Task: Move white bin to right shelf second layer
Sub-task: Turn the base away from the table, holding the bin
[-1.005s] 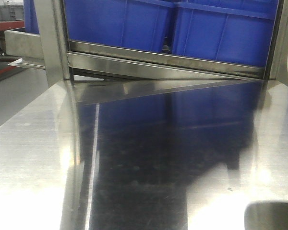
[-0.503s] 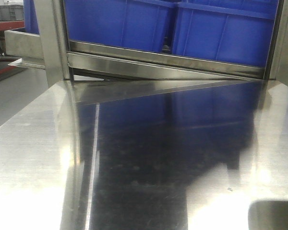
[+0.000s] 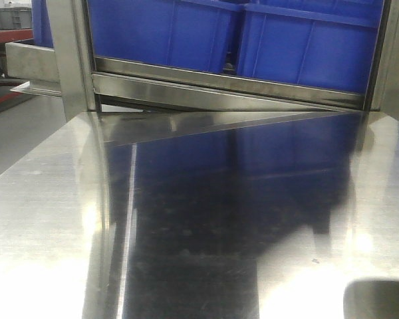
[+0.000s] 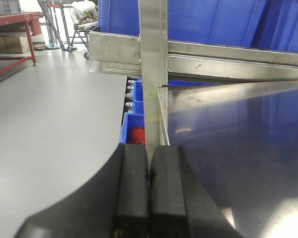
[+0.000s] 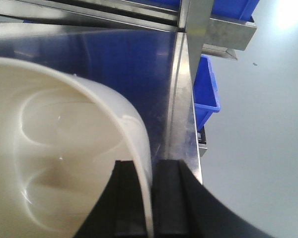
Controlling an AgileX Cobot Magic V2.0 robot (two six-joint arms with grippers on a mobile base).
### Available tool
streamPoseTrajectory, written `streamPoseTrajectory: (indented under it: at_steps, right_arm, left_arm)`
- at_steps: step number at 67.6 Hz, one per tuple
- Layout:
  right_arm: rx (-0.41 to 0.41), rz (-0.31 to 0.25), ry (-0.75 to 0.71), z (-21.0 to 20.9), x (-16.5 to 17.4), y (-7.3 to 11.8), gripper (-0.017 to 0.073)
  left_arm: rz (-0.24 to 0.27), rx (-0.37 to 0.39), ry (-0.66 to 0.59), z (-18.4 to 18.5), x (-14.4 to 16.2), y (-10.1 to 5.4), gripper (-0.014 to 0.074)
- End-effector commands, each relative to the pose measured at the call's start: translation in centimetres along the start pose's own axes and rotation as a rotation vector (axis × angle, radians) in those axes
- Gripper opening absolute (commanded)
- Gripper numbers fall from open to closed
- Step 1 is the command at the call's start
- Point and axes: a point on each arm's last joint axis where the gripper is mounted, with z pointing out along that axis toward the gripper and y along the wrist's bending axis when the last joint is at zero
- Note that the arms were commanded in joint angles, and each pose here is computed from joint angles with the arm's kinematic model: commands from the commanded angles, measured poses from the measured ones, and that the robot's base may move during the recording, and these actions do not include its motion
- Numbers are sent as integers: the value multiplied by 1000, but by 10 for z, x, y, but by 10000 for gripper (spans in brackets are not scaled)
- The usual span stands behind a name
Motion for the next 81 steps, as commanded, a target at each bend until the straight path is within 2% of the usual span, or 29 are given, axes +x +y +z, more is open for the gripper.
streamPoseTrajectory:
  at_steps: [1,81]
  right_arm:
    - [12,2,-128,-5,-17,-1,46]
    - [12,2,-128,-5,-17,-1,46]
  left_arm:
    - [-3,0,-64,1,4,0,85]
    - [-3,0,-64,1,4,0,85]
